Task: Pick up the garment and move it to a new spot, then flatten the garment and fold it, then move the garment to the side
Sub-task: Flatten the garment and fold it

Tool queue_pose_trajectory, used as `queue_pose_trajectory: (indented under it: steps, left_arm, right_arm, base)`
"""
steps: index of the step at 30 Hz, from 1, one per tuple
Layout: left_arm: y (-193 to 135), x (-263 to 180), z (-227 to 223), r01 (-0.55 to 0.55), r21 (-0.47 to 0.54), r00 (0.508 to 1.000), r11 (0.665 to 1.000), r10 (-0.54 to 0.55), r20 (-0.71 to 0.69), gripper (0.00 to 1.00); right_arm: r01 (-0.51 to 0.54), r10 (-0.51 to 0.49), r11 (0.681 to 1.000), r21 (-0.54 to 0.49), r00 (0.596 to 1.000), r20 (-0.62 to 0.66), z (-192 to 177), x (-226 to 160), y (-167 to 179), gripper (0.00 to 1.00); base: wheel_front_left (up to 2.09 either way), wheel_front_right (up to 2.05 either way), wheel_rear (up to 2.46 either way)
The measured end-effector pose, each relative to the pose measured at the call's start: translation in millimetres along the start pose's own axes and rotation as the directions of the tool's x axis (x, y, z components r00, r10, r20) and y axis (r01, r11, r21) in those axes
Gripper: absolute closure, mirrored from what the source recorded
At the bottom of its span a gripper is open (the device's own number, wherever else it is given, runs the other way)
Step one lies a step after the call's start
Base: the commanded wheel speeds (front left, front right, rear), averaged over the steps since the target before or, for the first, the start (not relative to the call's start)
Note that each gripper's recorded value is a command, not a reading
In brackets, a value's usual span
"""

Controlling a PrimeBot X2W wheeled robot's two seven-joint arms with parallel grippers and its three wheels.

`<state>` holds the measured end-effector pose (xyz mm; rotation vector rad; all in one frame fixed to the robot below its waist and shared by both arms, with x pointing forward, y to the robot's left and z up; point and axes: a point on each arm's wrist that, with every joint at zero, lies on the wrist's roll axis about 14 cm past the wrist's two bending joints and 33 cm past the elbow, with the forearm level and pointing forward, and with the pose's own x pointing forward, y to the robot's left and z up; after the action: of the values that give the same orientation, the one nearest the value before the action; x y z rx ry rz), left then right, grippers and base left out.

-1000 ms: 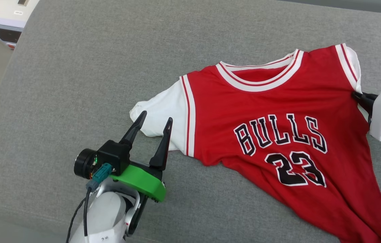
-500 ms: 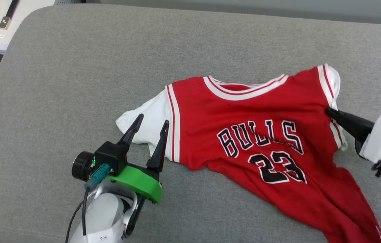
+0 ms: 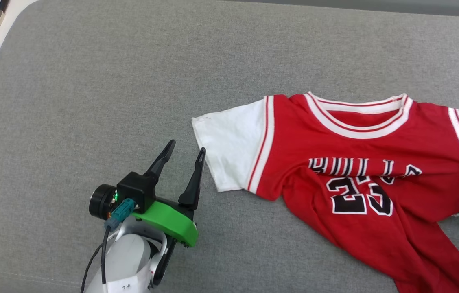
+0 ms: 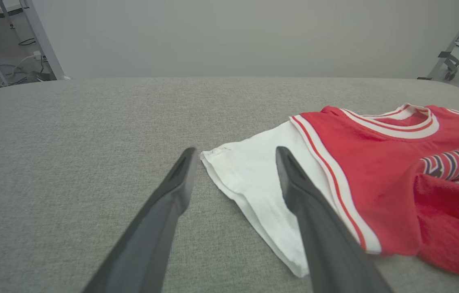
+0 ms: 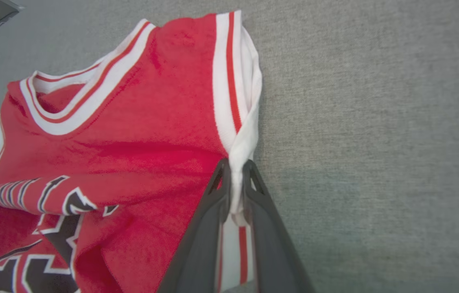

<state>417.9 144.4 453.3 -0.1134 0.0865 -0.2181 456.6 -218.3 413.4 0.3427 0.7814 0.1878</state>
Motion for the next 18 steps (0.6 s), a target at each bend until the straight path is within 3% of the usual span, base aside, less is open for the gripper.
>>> queue_pose_trajectory:
  steps: [3,7,14,18]
  left_arm:
    - [1,0,-3,-0.004,-0.001,1.0,1.0,0.004,-0.009,0.0]
    - [2,-2,-2,-0.007,0.0,1.0,1.0,0.007,-0.008,0.0]
    - [2,-4,13,-0.007,0.006,0.999,1.0,0.007,0.033,0.0]
    - [-4,-5,26,0.011,0.009,0.998,1.0,-0.011,0.067,0.0]
  right_arm:
    - [0.098,-0.096,0.992,-0.084,0.995,0.026,7,3,-22,0.0]
    - [0.125,-0.112,0.982,-0.139,0.989,0.099,22,4,-20,0.0]
    - [0.141,-0.06,0.957,-0.254,0.952,0.301,62,-19,1,0.0]
    - [0.117,0.042,0.946,-0.301,0.879,0.474,94,-46,30,0.0]
  base:
    - [0.0,0.0,0.0]
    - [0.0,0.0,0.0]
    - [0.0,0.0,0.0]
    - [0.0,0.0,0.0]
